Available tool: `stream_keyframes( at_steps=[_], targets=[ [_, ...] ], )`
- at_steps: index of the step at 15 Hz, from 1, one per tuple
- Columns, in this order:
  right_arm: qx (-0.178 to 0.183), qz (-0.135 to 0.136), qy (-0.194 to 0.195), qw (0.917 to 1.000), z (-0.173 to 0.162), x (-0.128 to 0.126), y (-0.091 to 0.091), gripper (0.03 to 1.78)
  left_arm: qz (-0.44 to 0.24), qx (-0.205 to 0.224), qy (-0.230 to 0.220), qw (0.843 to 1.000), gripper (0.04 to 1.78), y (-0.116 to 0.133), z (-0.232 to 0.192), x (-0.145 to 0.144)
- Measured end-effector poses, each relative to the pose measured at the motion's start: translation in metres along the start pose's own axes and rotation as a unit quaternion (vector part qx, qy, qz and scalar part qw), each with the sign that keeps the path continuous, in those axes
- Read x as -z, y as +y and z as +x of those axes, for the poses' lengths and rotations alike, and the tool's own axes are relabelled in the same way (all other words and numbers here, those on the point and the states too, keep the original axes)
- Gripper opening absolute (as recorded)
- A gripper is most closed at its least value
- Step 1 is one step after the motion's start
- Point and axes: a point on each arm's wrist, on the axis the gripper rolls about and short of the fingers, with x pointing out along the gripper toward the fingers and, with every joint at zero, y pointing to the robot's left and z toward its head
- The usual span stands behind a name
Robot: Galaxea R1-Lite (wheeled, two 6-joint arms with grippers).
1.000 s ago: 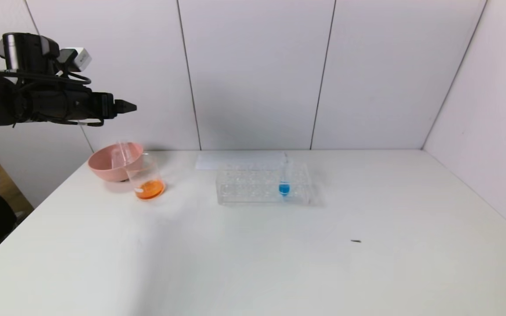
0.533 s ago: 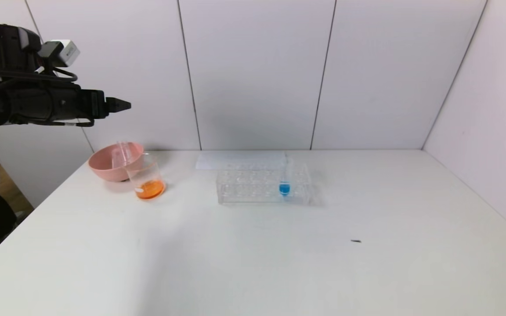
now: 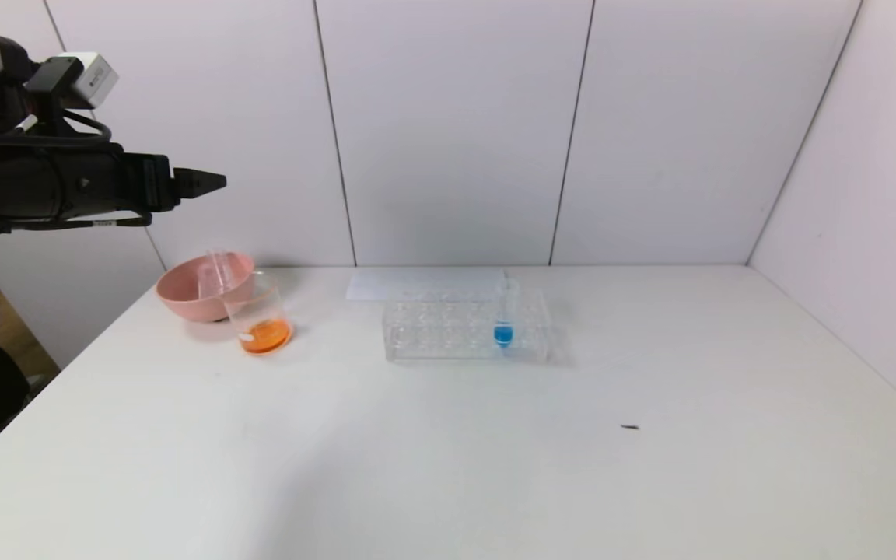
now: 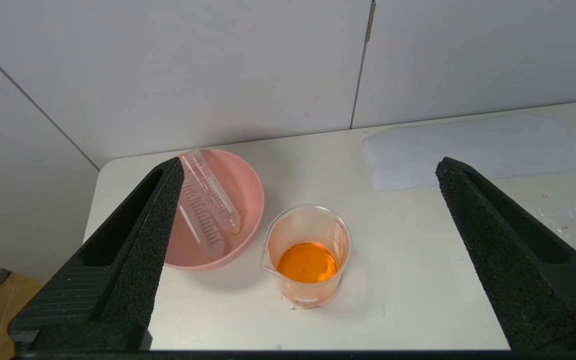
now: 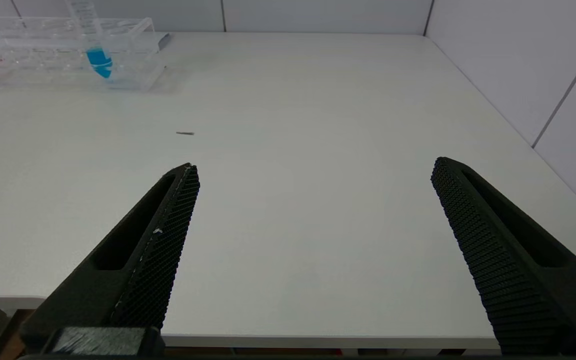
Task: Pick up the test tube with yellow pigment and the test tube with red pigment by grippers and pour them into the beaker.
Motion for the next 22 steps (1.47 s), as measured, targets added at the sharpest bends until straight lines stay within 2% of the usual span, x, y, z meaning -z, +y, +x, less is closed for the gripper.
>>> stream_keyframes(
  at_steps=[10,22],
  targets=[
    [0.000,0.000,0.000,1.0000,0.000,0.000,0.000,1.70,0.009,0.009,-0.022,1.000,1.76,-0.016,-0.058,0.000],
    [0.000,0.000,0.000,1.0000,0.000,0.000,0.000,1.70,0.011,0.004,-0.035,0.999,1.76,-0.024,-0.113,0.017]
  ],
)
